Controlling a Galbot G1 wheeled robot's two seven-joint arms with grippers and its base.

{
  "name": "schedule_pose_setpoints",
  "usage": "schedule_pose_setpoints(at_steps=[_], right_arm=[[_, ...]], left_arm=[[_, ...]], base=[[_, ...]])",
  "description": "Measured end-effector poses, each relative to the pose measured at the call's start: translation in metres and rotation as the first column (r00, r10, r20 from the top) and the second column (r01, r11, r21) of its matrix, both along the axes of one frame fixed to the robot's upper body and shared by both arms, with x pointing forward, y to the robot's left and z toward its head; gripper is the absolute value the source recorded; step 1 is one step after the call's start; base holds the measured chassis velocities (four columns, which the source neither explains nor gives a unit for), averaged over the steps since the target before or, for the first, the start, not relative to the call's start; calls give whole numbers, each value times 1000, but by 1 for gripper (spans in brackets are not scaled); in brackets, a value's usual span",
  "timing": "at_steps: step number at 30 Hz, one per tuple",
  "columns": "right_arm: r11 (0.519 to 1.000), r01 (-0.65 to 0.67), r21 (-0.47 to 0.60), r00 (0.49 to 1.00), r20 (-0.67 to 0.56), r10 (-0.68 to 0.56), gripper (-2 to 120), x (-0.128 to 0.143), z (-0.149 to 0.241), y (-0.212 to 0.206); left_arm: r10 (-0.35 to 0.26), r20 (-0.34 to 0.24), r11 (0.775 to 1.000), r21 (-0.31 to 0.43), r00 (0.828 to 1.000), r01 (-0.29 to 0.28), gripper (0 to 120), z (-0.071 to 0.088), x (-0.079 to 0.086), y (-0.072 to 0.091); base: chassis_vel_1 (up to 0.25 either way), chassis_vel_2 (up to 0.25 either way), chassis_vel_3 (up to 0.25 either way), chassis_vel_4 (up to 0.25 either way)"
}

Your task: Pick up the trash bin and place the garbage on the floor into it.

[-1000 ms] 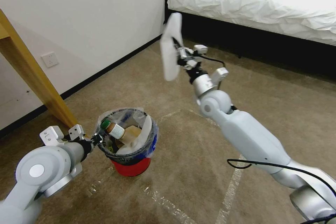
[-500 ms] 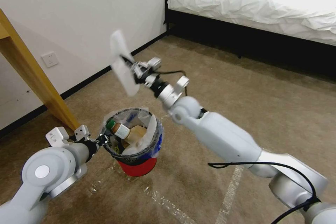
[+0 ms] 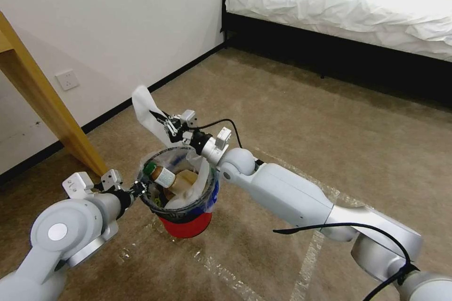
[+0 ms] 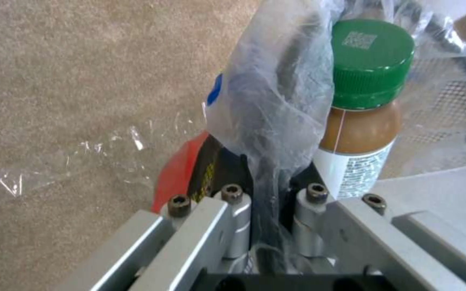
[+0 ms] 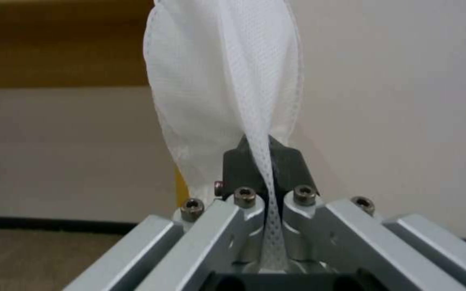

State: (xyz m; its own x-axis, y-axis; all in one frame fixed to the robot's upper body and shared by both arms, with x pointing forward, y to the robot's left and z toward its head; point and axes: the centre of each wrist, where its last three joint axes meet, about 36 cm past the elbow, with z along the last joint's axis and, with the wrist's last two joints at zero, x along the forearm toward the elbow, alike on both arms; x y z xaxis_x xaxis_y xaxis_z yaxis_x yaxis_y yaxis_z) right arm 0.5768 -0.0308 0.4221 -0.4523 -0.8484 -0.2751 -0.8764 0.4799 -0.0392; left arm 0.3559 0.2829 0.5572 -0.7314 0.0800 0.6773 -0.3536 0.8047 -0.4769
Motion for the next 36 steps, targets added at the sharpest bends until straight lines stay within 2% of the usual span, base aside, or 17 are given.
schedule_pose_setpoints(at_steps=[7, 16, 22, 29, 36], right_arm=[[999, -11, -53, 1000, -16, 10, 0, -14, -30, -14], [998, -21, -57, 1000, -12, 21, 0, -22, -30, -22], [1000, -2, -12, 1000, 17, 3, 0, -15, -8, -23], [998, 43, 49, 995, 88, -48, 0, 16, 40, -26], [992, 61, 108, 989, 128, -74, 0, 29, 75, -25]], left_arm=[[-4, 9, 1000, 5, 1000, 4, 4, 3, 2, 1], [1, 8, 1000, 5, 1000, -1, 4, 3, 2, 2], [2, 4, 1000, 7, 1000, -2, 4, 1, 2, 1], [0, 2, 1000, 14, 1000, 0, 4, 1, 0, -1], [0, 0, 1000, 17, 1000, 0, 4, 1, 1, 0]], base=[[0, 0, 0, 0], [0, 0, 0, 0], [0, 0, 0, 0], [0, 0, 0, 0], [0, 0, 0, 0]])
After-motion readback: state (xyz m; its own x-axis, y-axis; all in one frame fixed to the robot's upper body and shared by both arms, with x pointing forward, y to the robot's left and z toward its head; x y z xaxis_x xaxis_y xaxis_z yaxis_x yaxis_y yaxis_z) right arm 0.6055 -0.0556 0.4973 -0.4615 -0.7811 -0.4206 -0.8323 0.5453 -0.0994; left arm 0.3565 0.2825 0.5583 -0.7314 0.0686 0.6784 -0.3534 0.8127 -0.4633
